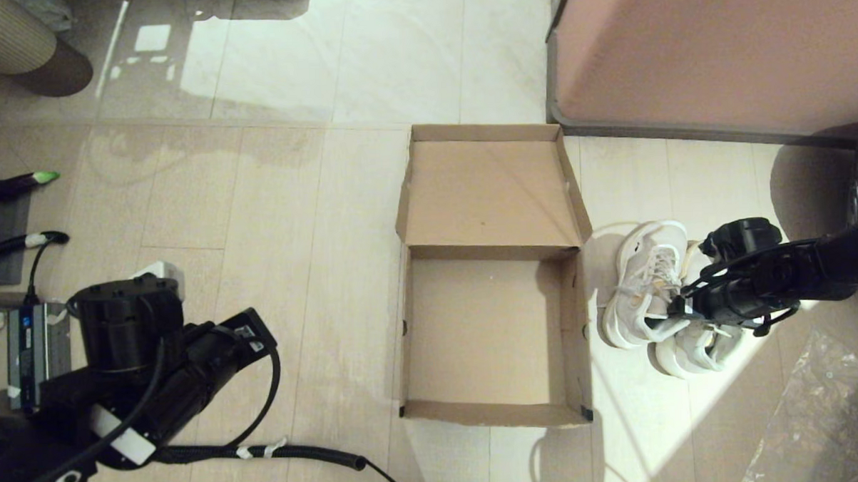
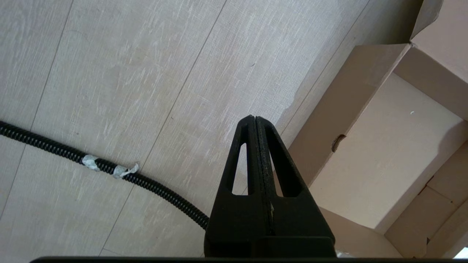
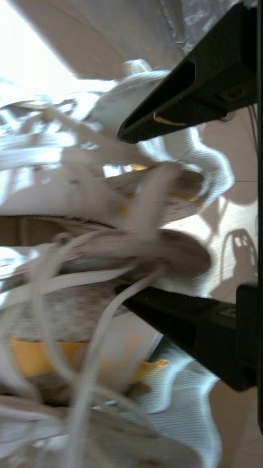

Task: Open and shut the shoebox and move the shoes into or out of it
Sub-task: Put the shoes out of the shoe box, then put the shoes into the shoe box

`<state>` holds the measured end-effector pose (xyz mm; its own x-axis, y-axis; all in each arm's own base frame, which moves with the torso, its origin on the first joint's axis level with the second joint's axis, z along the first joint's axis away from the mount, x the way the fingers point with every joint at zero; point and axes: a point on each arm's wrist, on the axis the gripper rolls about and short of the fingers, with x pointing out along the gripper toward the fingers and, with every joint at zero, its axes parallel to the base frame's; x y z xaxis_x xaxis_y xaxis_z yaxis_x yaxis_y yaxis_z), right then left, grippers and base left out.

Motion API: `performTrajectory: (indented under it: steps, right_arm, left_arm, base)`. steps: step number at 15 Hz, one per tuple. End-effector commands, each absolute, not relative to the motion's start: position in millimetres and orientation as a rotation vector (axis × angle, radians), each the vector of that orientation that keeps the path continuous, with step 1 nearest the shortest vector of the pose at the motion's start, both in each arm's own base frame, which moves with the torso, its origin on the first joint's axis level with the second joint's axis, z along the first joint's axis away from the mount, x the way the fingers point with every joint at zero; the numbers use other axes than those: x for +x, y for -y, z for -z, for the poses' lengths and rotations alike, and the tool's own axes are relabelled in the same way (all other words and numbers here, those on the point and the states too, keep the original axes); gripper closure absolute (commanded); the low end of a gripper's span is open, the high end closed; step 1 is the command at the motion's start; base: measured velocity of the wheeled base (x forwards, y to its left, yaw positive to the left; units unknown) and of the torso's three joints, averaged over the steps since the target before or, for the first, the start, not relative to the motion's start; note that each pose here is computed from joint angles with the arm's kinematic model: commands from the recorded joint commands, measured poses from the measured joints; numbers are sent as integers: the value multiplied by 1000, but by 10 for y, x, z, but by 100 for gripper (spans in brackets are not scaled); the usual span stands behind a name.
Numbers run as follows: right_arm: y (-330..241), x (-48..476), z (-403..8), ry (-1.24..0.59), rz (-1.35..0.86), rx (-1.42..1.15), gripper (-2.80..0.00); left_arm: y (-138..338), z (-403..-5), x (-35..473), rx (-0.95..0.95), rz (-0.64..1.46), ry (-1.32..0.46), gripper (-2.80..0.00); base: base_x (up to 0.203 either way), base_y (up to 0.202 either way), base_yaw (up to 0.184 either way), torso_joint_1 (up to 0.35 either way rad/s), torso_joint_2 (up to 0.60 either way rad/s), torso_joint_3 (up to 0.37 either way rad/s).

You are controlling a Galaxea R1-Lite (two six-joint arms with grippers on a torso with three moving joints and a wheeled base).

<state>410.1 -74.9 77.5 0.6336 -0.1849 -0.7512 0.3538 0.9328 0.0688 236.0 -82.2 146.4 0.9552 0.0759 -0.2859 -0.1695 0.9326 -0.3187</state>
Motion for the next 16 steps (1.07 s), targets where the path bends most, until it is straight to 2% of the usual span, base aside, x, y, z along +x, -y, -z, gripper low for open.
performTrajectory:
  steps: [1, 4, 8, 13, 14, 16]
  right_arm:
    - [728, 3996, -806, -842, 309, 222, -280]
    - [729, 4009, -707, -864, 306, 227, -280]
    - [762, 4195, -445, -784, 301, 220, -280]
    - [793, 4369, -244, -776, 299, 216, -280]
    - [797, 4391, -230, -773, 299, 215, 0]
    - [799, 4399, -236, -770, 299, 215, 0]
  left_arm:
    - [816, -1486, 2348, -355, -129, -262, 0]
    - [802, -1505, 2314, -356, -130, -256, 0]
    - [788, -1490, 2280, -353, -134, -260, 0]
    - [803, -1441, 2316, -345, -134, -279, 0]
    - [806, -1436, 2323, -345, -135, -281, 0]
    - [806, -1426, 2324, -343, -135, -285, 0]
  base:
    - [0, 0, 0, 0, 0, 0]
    - [0, 0, 0, 0, 0, 0]
    - [0, 0, 0, 0, 0, 0]
    - [0, 0, 0, 0, 0, 0]
    - [0, 0, 0, 0, 0, 0]
    - [0, 0, 0, 0, 0, 0]
